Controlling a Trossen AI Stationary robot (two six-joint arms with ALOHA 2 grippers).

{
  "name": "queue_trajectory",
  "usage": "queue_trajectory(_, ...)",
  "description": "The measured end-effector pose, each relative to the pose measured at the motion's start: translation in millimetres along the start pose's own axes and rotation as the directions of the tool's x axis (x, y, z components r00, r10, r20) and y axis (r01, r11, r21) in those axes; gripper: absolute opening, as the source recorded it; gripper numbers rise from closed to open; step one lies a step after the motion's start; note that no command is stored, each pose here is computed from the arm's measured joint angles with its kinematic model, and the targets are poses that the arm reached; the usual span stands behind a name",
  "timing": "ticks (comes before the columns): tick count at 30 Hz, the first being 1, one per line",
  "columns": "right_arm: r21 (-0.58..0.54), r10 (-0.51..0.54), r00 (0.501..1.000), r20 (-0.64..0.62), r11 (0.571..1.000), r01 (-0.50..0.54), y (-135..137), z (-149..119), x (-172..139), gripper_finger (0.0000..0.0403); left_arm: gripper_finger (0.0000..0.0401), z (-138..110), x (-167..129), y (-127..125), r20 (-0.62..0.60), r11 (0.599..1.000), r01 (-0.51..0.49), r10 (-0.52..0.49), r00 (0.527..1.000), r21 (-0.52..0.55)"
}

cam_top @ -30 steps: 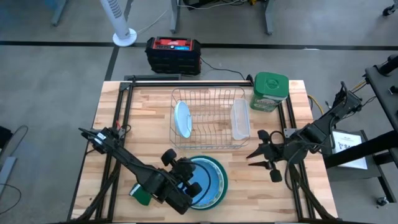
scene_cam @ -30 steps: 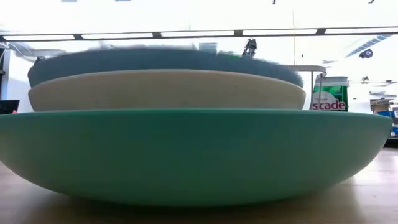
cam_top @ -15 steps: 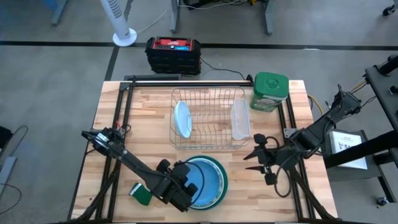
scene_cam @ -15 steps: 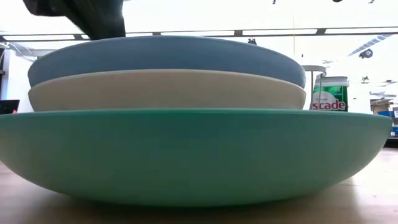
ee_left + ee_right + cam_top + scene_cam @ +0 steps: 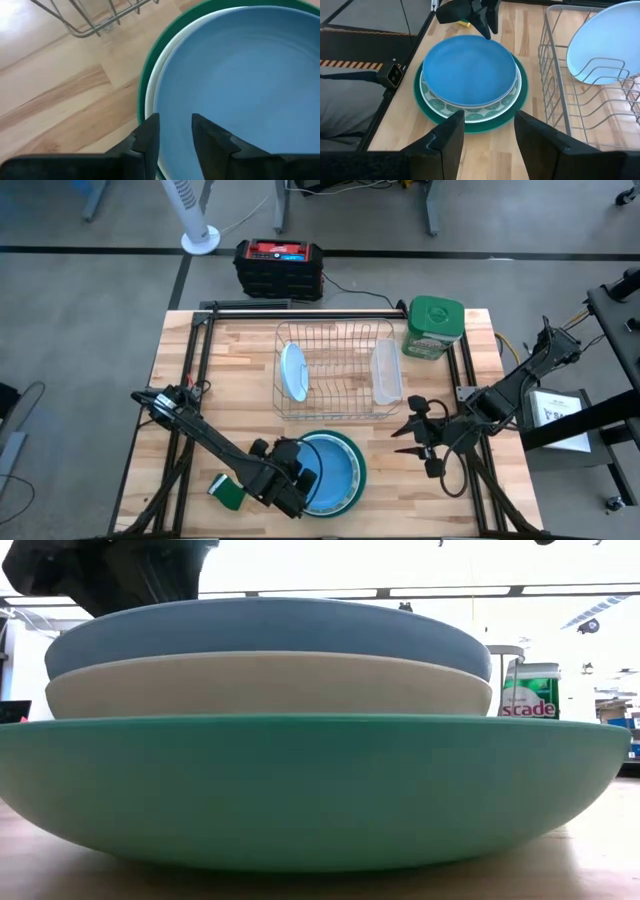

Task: Sort dishes
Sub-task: Put the blue plate in the dish rack

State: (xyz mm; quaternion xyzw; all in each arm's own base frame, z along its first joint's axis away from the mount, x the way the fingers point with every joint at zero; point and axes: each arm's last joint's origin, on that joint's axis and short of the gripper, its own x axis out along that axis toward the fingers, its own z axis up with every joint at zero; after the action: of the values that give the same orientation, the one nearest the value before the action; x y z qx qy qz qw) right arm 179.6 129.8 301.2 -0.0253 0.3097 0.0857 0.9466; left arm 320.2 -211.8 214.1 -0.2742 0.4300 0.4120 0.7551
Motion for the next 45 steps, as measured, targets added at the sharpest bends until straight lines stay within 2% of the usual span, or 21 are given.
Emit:
queue_trajectory(9,0.001,0.0,1.0,-0.001,1.0,0.0,0,0,0,0.0162,0.0107,-3,14,6,-0.024,1.0,-0.032,0.032,0.999,0.001)
queue_trajectory(19,-0.001,-0.001,1.0,-0.001,1.0,0.001,0,0,0,0.0161,0.0107,-3,15,3,-0.026,1.0,-0.004,0.004,1.0,-0.004)
queue_trajectory(38,-0.005,-0.001,1.0,-0.001,1.0,0.001,0,0,0,0.0166,0.0107,-7,26,8,-0.043,1.0,-0.022,0.022,0.999,-0.002)
queue_trajectory(41,-0.005,-0.001,1.0,-0.001,1.0,0.001,0,0,0,0.0167,0.0098,-7,26,7,-0.043,1.0,-0.022,0.022,0.999,-0.002)
queue_trajectory(45,-0.005,-0.001,1.0,-0.001,1.0,0.001,0,0,0,0.0162,0.0064,-6,26,7,-0.043,1.0,-0.023,0.023,0.999,-0.005)
